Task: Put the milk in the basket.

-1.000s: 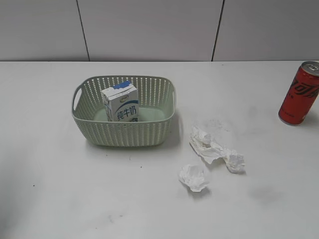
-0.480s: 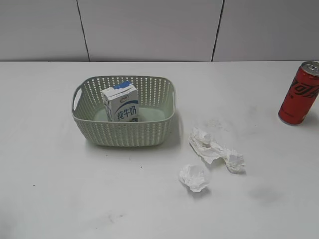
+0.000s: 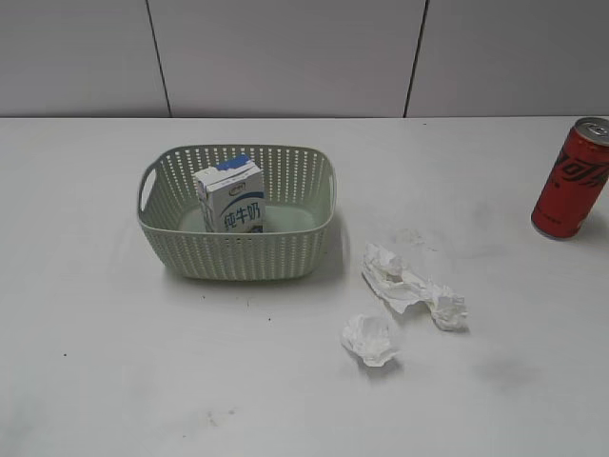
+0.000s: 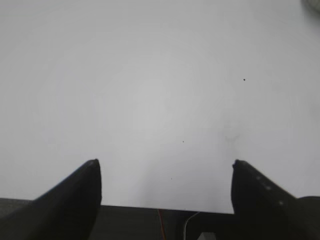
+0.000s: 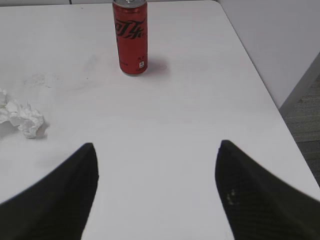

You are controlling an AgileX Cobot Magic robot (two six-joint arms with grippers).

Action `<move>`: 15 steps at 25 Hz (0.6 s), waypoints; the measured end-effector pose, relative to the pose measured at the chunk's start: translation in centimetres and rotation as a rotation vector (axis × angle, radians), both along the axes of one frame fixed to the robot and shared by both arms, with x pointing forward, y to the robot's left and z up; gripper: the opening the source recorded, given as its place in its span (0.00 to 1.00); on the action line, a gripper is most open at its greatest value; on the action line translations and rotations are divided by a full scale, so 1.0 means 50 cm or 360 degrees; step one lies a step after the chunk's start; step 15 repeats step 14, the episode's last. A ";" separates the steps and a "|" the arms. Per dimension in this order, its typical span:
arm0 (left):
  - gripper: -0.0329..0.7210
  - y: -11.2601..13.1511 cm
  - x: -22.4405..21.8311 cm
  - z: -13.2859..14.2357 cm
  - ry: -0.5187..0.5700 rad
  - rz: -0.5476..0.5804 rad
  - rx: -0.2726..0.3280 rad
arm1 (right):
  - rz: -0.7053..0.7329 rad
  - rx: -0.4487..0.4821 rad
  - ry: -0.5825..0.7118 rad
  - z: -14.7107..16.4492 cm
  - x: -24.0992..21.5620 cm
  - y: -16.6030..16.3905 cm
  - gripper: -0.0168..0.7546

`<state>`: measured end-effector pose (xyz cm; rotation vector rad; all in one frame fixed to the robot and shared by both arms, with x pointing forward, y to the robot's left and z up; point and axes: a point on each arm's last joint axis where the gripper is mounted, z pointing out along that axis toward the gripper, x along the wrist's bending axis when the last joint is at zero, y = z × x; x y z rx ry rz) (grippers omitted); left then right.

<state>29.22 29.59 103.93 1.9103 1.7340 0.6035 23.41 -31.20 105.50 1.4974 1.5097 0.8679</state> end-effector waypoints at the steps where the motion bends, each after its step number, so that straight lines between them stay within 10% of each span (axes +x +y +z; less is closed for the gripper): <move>1: 0.83 0.000 -0.009 -0.001 -0.0036 -0.0001 -0.0001 | 0.0000 0.0000 0.0000 0.000 0.000 0.000 0.78; 15: 0.83 -0.002 -0.099 0.009 -0.0519 0.0004 -0.0003 | 0.0000 0.0000 0.0000 0.000 0.000 0.000 0.78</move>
